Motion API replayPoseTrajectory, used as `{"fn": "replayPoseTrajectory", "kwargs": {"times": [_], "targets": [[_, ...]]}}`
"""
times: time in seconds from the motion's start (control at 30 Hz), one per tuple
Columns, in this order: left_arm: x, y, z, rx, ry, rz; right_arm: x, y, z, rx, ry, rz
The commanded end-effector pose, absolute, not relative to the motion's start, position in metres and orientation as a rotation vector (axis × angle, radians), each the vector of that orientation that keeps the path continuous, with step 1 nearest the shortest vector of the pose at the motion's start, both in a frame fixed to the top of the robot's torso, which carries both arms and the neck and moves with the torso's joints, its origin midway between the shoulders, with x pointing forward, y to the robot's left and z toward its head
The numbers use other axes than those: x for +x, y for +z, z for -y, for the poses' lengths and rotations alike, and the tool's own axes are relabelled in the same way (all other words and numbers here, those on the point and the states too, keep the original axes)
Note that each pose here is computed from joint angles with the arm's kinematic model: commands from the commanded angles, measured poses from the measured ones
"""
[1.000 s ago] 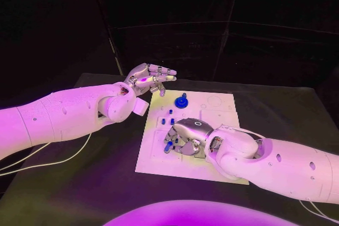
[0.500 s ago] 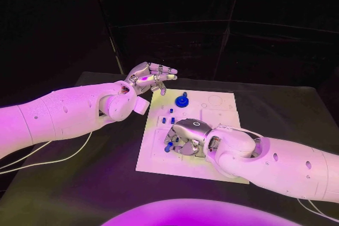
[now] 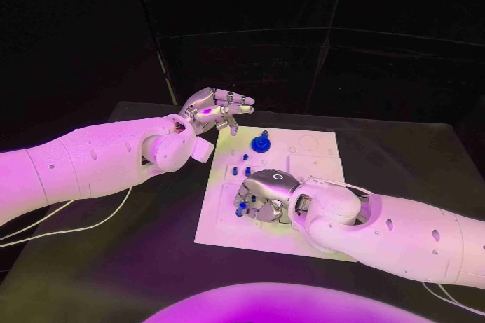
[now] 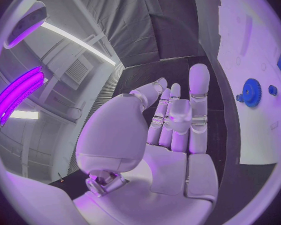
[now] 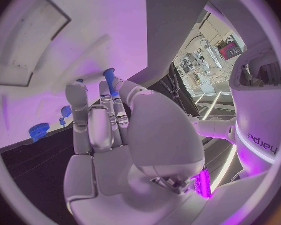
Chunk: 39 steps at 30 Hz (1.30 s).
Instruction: Assemble the parts on the task board
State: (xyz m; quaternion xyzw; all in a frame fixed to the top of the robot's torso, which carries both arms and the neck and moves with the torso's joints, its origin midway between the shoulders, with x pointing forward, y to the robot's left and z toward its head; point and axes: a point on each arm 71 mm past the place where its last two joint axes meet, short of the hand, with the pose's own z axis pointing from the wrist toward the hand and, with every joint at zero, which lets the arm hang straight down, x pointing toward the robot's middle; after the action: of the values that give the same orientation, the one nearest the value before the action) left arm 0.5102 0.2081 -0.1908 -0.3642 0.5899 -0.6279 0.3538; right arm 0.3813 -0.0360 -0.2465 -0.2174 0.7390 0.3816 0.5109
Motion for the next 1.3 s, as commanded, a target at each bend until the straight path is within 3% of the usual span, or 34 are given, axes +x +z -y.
{"fn": "replayPoseTrajectory", "kwargs": {"times": [0.03, 0.57, 0.9, 1.1, 1.3], "targets": [[0.510, -0.189, -0.207, -0.938, -1.640, -1.522, 0.380, -0.250, 0.034, -0.569, 0.877, -1.789], [0.510, -0.189, -0.208, -0.940, -1.638, -1.525, 0.380, -0.250, 0.031, -0.536, 0.911, -1.778], [0.510, -0.189, -0.209, -0.942, -1.635, -1.527, 0.375, -0.238, 0.038, -0.437, 1.014, -1.673], [0.510, -0.190, -0.210, -0.942, -1.635, -1.528, 0.368, -0.229, 0.059, -0.362, 1.049, -1.649], [0.510, -0.189, -0.212, -0.945, -1.629, -1.527, 0.387, -0.203, 0.113, -0.020, 0.977, -1.694]]}}
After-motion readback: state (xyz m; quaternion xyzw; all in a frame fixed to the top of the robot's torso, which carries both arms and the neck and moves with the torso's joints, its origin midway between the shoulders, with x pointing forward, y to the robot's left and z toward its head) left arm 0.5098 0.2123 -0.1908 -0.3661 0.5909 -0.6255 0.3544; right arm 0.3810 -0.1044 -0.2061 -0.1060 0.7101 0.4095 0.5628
